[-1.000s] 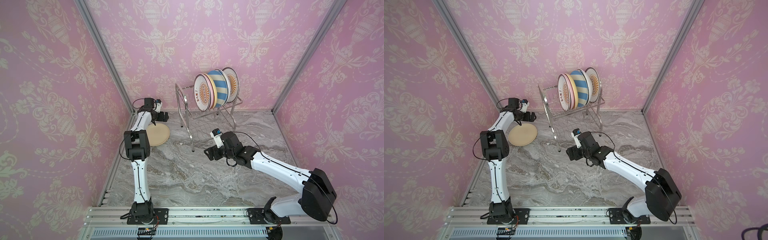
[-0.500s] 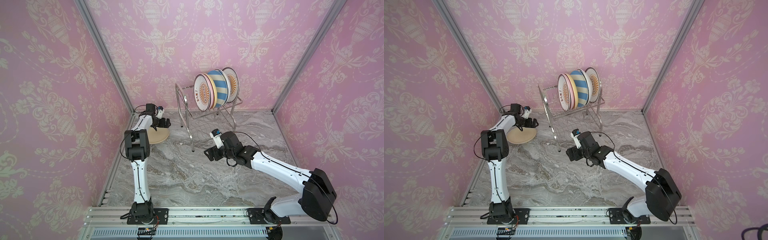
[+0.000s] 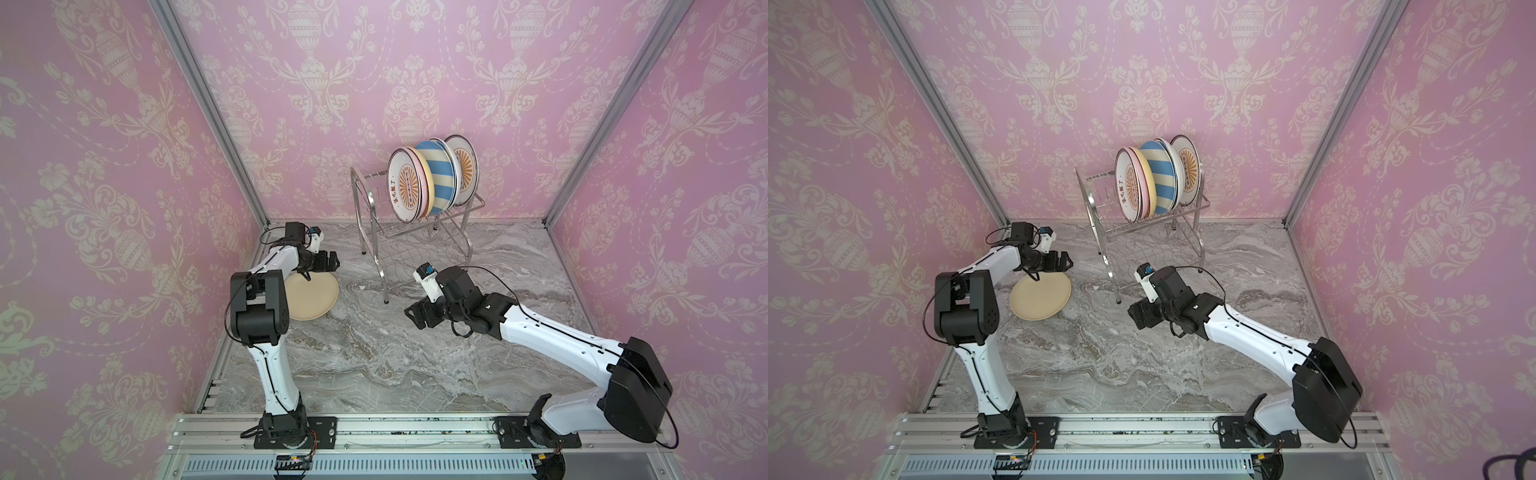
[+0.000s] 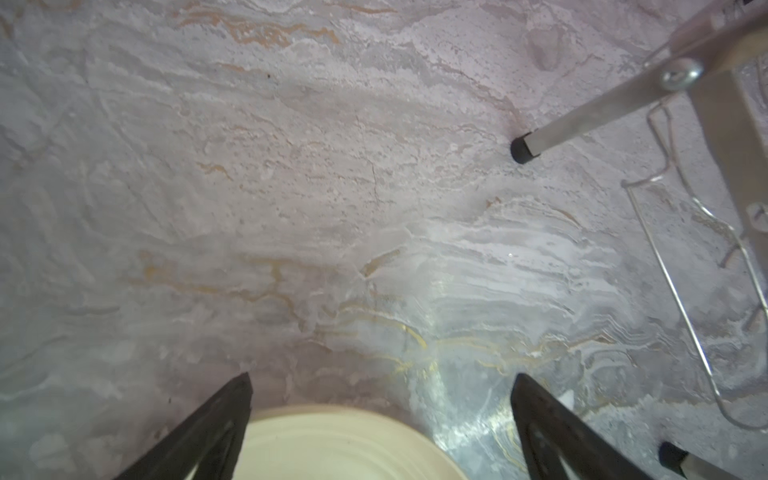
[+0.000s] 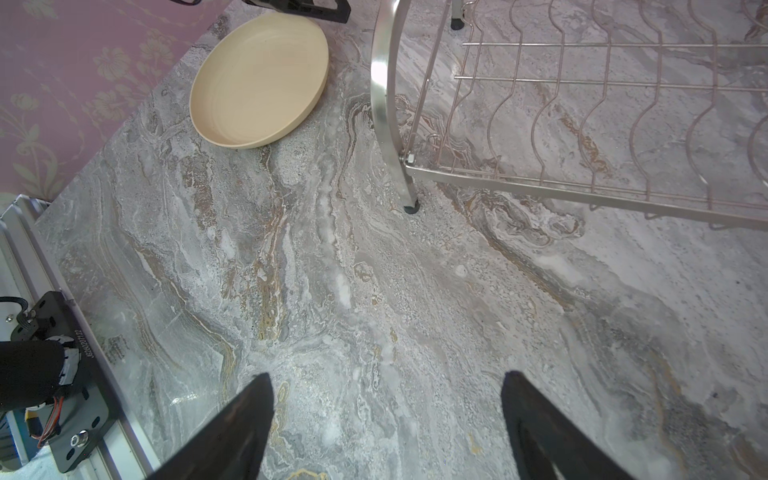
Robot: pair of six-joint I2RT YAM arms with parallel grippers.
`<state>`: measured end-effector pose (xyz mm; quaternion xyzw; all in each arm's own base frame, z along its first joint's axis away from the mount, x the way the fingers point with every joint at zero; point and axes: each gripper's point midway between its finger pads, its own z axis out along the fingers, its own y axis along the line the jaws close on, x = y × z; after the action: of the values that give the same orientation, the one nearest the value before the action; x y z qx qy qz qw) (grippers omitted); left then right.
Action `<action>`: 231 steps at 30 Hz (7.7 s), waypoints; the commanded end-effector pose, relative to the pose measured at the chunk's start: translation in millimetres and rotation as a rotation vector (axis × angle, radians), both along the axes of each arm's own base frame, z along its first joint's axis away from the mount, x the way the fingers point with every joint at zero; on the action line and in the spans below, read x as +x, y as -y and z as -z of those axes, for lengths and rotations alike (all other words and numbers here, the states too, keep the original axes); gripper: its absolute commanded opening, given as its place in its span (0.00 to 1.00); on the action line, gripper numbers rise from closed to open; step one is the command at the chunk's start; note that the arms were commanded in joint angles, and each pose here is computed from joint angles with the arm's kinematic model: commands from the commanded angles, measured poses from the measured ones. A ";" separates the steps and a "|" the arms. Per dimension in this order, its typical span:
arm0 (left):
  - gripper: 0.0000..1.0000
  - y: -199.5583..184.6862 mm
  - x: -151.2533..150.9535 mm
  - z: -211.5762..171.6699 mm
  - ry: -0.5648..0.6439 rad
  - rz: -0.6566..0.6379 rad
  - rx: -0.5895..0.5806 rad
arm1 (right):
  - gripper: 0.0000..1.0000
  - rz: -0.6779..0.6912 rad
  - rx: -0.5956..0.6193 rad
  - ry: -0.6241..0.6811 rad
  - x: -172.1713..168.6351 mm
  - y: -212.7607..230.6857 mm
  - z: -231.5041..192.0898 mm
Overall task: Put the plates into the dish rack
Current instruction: 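Grasp the cream plate's rim with the right gripper while the left gripper steadies it, then lift the cream plate and carry it to the rack with the right gripper, then lower the cream plate into the slot beside the sunburst plate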
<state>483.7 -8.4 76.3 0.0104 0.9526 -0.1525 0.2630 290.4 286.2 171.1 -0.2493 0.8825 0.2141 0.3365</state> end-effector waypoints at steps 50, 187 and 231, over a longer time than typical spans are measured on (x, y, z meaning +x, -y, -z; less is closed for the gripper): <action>0.99 -87.5 13.7 16.6 0.109 -0.318 -0.095 | 0.64 0.220 0.266 -0.382 95.8 -257.9 105.2; 0.99 78.7 -65.1 -252.7 0.672 0.157 -0.342 | 0.00 0.688 -0.419 0.838 202.5 -26.5 -254.8; 0.99 80.7 -65.3 -257.7 0.685 0.153 -0.384 | 0.66 0.672 -0.438 0.854 174.9 -13.8 -278.9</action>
<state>421.5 -85.7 333.3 0.0786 0.7643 -0.3220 0.5532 478.5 311.9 422.9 -0.1041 0.7321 -0.2184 0.6368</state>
